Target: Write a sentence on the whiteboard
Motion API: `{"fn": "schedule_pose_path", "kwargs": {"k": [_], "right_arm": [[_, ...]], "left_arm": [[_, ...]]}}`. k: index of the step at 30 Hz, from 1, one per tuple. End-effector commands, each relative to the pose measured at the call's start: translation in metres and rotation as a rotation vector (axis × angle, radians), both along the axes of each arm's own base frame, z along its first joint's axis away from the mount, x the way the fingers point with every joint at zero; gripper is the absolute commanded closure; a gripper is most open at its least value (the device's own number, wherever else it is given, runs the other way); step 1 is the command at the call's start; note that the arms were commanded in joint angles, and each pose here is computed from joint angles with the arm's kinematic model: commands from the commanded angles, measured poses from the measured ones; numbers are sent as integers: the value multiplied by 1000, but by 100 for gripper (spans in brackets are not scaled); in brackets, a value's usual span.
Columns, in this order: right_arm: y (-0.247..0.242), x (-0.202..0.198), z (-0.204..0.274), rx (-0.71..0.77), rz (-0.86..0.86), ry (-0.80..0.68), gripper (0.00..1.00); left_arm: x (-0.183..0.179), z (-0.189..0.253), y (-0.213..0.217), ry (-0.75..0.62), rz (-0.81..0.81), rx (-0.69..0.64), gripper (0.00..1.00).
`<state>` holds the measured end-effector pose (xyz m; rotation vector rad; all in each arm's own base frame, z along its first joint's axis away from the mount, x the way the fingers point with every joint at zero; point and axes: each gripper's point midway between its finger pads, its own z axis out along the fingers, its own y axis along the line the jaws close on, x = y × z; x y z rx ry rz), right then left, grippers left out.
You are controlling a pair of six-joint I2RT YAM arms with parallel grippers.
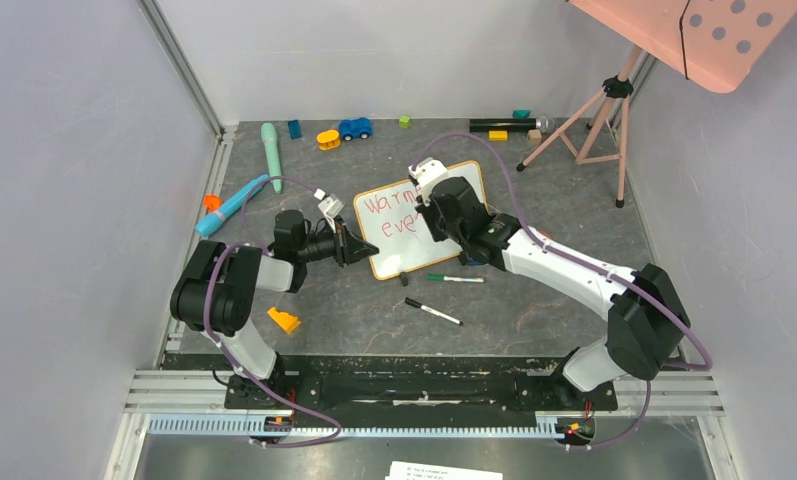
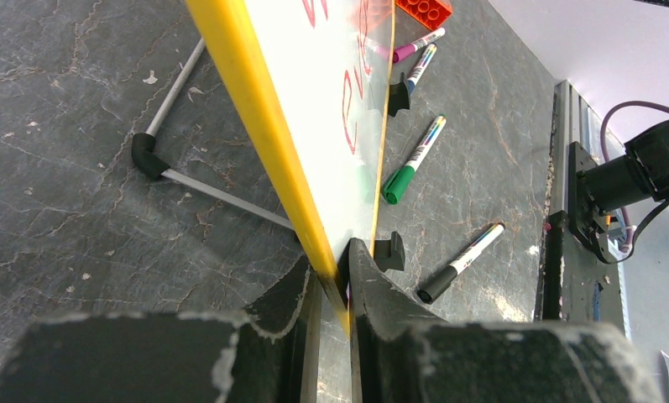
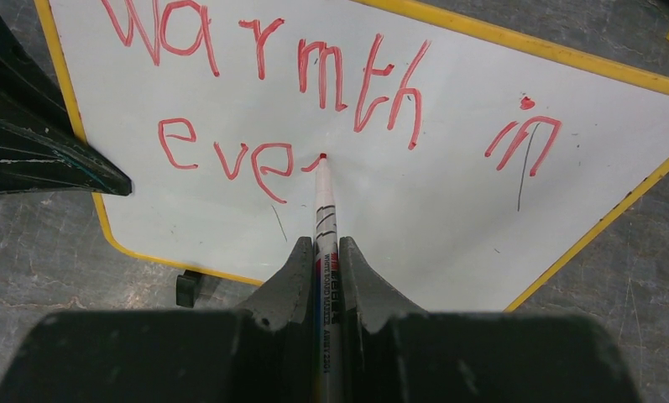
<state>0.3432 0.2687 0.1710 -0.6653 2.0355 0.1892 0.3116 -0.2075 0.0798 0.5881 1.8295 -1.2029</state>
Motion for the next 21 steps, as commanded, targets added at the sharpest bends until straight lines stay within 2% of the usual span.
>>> {"fn": "schedule_pose_path", "kwargs": {"k": [1, 9, 21], "right_arm": [[-10, 4, -5, -3, -32, -14, 100], [-14, -6, -22, 6, -33, 28, 100], [-11, -1, -11, 10, -36, 2, 100]], "left_arm": [[18, -1, 7, -71, 61, 44, 98], [18, -1, 7, -71, 61, 44, 98], [18, -1, 7, -70, 61, 45, 98]]}}
